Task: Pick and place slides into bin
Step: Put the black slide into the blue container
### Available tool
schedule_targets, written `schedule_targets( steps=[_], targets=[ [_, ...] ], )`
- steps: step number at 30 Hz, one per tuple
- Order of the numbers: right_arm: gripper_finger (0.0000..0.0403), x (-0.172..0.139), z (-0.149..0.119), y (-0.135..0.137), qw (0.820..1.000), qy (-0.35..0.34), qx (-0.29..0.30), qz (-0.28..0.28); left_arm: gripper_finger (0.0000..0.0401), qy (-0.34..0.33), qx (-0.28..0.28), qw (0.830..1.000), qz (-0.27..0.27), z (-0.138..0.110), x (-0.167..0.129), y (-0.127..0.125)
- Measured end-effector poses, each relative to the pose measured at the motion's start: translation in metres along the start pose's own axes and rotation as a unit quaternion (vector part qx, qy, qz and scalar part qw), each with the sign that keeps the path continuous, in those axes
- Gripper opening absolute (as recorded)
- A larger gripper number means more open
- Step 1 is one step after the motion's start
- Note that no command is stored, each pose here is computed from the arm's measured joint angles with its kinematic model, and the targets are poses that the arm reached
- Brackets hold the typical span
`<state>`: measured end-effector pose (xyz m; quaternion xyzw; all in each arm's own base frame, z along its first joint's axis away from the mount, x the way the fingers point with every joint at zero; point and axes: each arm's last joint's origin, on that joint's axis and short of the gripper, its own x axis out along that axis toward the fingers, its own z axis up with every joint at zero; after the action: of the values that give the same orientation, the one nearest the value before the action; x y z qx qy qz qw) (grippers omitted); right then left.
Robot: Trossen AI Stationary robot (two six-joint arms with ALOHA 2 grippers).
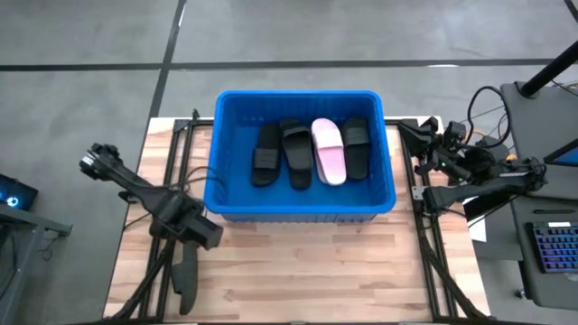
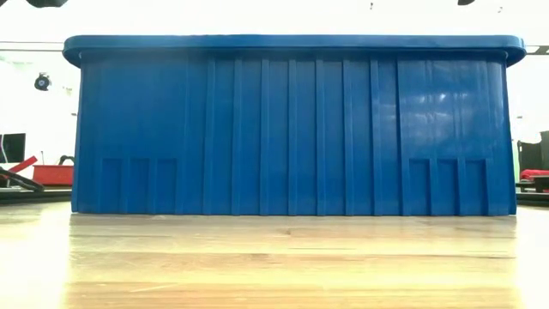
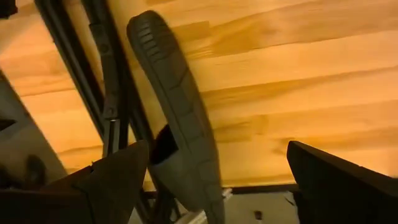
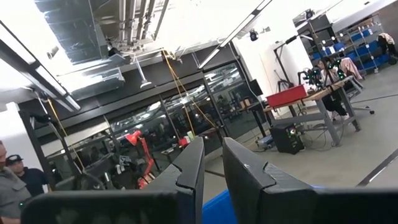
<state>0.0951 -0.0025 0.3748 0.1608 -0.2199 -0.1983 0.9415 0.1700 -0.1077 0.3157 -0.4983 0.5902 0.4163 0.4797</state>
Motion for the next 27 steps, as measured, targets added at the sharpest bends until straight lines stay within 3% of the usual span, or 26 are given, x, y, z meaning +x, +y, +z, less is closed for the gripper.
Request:
schedule_targets(
  steps=[5, 13, 20, 27],
  targets=[
    [0.0052, 0.0, 0.0, 0.0, 1.0, 0.0, 0.0, 0.0, 0.0368, 0.015, -0.008, 0.998, 0.058, 0.002, 0.027, -0.001],
    [0.0052, 0.0, 0.0, 0.0, 1.0, 0.0, 0.0, 0.0, 0.0368, 0.041, -0.011, 0.999, 0.025, 0.004, 0.072, -0.009],
    [0.0052, 0.0, 0.0, 0.0, 1.0, 0.0, 0.0, 0.0, 0.0368, 0.037, -0.041, 0.995, 0.087, 0.007, 0.097, 0.006],
    [0.0052, 0.0, 0.0, 0.001, 1.0, 0.002, 0.0, 0.009, 0.0368, 0.042, -0.035, 0.993, 0.105, 0.008, 0.112, 0.014]
  ],
)
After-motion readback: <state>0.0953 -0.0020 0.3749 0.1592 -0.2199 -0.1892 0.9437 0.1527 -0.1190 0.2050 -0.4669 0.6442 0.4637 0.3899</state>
